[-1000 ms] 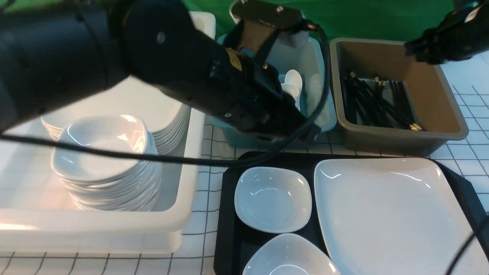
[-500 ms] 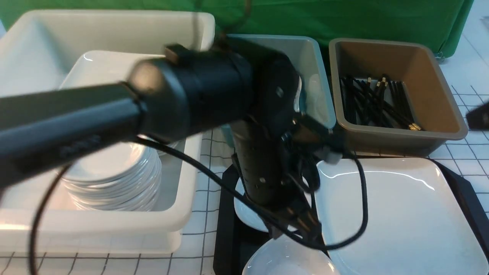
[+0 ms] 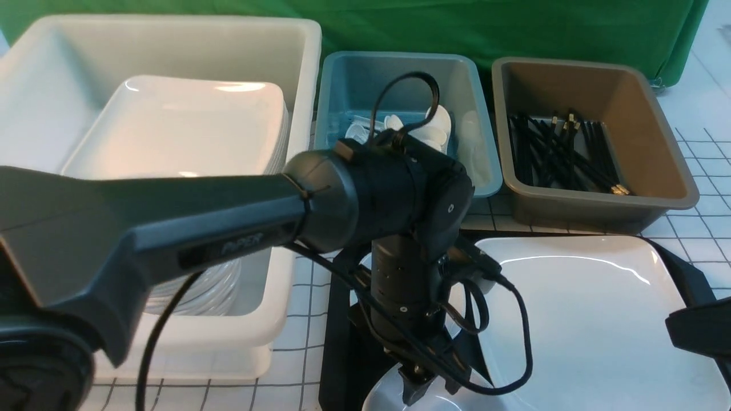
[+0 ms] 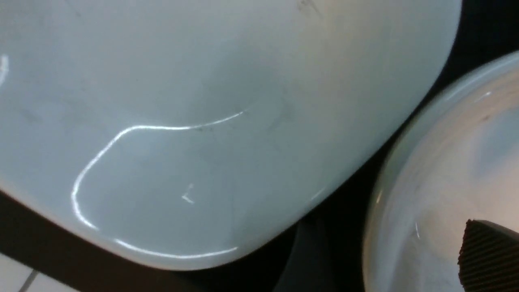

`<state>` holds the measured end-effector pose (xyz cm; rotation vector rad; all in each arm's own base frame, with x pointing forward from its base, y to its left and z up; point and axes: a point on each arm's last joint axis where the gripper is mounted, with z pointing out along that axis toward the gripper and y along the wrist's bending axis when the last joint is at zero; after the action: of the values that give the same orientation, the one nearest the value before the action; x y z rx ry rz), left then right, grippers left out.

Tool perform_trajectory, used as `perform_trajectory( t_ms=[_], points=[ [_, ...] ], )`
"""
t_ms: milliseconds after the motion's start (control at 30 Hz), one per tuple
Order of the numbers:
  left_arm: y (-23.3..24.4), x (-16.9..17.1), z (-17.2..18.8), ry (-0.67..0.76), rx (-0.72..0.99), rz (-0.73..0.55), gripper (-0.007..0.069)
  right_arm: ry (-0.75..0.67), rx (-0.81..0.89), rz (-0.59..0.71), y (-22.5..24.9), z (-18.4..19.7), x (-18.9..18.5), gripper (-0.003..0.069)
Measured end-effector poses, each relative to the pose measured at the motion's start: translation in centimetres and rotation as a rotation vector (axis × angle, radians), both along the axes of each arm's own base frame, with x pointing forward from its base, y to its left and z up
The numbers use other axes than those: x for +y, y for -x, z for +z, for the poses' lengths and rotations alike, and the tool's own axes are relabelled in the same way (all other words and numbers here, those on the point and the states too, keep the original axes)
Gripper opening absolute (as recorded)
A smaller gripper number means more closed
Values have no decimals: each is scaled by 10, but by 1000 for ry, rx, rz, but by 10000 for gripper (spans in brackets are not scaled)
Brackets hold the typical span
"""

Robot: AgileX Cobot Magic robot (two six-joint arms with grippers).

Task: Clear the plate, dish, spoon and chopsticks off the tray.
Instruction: Use the left arm to grab a small plate from the dinner plate, then use the left arm to put the small plate into the large storage box on the left

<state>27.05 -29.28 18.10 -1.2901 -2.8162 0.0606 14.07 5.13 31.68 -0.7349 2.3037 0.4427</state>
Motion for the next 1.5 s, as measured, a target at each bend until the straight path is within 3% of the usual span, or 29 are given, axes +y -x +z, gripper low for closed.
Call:
perform_trajectory(
  t_ms=[200, 333, 467, 667, 833, 1000, 1200, 1400, 1500],
  points=[
    [-2, -3, -22, -27, 33, 4, 430, -3, -10, 10, 1, 1, 1, 6],
    [-2, -5, -24, -23, 58, 14, 321, -16, -10, 10, 1, 1, 1, 4],
    [-2, -4, -21, -23, 73, 22, 148, -17, -14, 9, 0, 2, 1, 5],
    [0, -3, -12, -22, 69, 53, 136, -22, -19, 5, 0, 2, 2, 5],
    [5, 3, 29, 49, -5, 58, 29, -27, -51, 14, -1, 15, 2, 5],
    [16, 18, 88, 193, -61, 94, 11, -96, -131, 38, 0, 47, 7, 5],
    [11, 82, 169, 426, -162, 248, 9, -229, -242, 155, -4, 95, 20, 5],
    [1, 207, 231, 531, -396, 608, 9, -253, -243, 336, -25, 123, 55, 5],
    [1, 253, 234, 541, -442, 751, 9, -226, -210, 374, -34, 123, 76, 5]
  ],
)
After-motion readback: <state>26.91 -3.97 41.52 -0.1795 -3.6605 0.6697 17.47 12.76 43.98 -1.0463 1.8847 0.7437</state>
